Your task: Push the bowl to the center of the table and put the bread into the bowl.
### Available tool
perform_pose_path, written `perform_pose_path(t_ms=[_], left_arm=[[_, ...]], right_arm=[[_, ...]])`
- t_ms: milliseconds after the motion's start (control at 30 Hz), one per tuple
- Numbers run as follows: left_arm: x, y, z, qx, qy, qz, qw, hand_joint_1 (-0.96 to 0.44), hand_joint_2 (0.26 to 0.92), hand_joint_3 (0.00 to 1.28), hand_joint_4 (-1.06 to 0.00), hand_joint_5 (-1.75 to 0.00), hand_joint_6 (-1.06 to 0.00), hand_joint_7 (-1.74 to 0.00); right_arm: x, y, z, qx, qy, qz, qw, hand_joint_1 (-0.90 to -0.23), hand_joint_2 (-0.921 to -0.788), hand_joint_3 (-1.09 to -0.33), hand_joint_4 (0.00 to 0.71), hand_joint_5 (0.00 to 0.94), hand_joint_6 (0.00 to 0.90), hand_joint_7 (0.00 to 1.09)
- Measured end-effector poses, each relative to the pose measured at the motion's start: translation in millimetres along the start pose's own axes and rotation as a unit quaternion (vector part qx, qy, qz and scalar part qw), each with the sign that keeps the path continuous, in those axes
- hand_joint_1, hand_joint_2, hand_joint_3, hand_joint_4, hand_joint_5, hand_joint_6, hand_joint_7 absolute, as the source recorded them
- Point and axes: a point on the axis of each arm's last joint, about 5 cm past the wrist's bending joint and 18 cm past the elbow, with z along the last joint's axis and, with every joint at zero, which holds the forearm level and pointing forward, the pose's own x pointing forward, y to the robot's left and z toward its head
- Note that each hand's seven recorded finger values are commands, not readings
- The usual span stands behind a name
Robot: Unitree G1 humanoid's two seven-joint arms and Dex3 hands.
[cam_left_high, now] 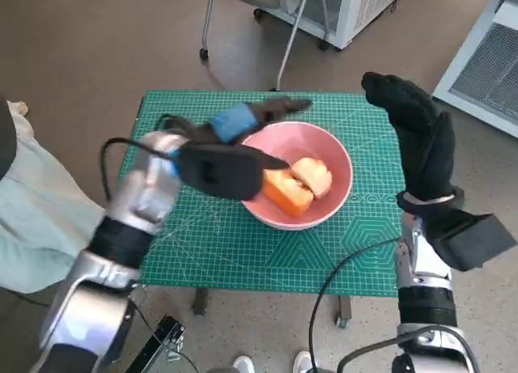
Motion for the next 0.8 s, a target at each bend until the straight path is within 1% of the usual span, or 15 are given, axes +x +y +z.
perform_pose_path(t_ms=[100,167,200,267,300,333,400,600,667,767,800], left_arm=[[-9,0.7,-7.3,-0.035,-0.022,0.036,0.999,-0.18,0.921,0.04,-0.22,-0.04,-0.39,-0.13],[-16,-1.3,-13.5,-0.057,-0.040,0.067,0.995,-0.17,0.921,0.04,-0.29,-0.04,-0.44,-0.14],[-19,-2.9,-16.7,-0.068,-0.049,0.083,0.993,-0.16,0.920,0.04,-0.32,-0.04,-0.46,-0.14],[-25,-6.4,-22.6,-0.088,-0.070,0.122,0.986,-0.13,0.920,0.04,-0.39,-0.05,-0.50,-0.15],[-28,-8.5,-24.8,-0.097,-0.080,0.139,0.982,-0.13,0.920,0.04,-0.40,-0.05,-0.50,-0.15],[-30,-10.8,-26.9,-0.106,-0.090,0.159,0.978,-0.12,0.919,0.04,-0.44,-0.07,-0.52,-0.16],[-35,-16.1,-29.7,-0.117,-0.109,0.197,0.967,-0.10,0.919,0.04,-0.49,-0.09,-0.54,-0.17],[-43,-32.8,-31.4,-0.143,-0.153,0.291,0.934,-0.07,0.920,0.05,-0.56,-0.11,-0.55,-0.20],[-45,-37.9,-31.0,-0.150,-0.158,0.310,0.925,-0.04,0.911,0.10,-0.56,-0.11,-0.46,-0.34],[-48,-45.4,-29.3,-0.159,-0.162,0.332,0.915,-0.02,0.917,0.11,-0.57,-0.12,-0.39,-0.46],[-50,-48.0,-28.6,-0.162,-0.163,0.339,0.912,-0.02,0.918,0.11,-0.57,-0.12,-0.38,-0.48]], right_arm=[[1.9,0.4,1.6,0.000,-0.004,0.001,1.0000,-0.415,-0.866,-0.679,0.472,0.058,0.161,0.87],[3.8,0.5,2.9,0.000,-0.007,0.001,1.0000,-0.420,-0.876,-0.660,0.464,0.056,0.160,0.87],[4.7,0.5,3.6,0.000,-0.009,0.002,1.0000,-0.421,-0.878,-0.655,0.463,0.055,0.159,0.87],[7.2,0.6,5.1,0.000,-0.014,0.003,0.9999,-0.428,-0.897,-0.619,0.458,0.056,0.160,0.87],[8.3,0.6,5.7,0.000,-0.016,0.003,0.9999,-0.430,-0.901,-0.609,0.457,0.056,0.161,0.87],[9.6,0.6,6.2,0.000,-0.018,0.004,0.9998,-0.436,-0.908,-0.593,0.455,0.056,0.161,0.87],[12.3,0.8,7.2,0.000,-0.022,0.004,0.9997,-0.444,-0.916,-0.573,0.454,0.057,0.161,0.86],[21.2,3.4,10.1,0.004,-0.036,0.005,0.9993,-0.454,-0.920,-0.545,0.451,0.057,0.168,0.85],[24.1,5.0,10.8,0.007,-0.041,0.005,0.9991,-0.455,-0.921,-0.535,0.446,0.054,0.172,0.84],[27.8,6.2,12.1,0.009,-0.046,0.005,0.9989,-0.457,-0.921,-0.523,0.445,0.053,0.182,0.83],[28.8,6.8,12.4,0.010,-0.048,0.004,0.9988,-0.457,-0.921,-0.522,0.445,0.052,0.183,0.83]])
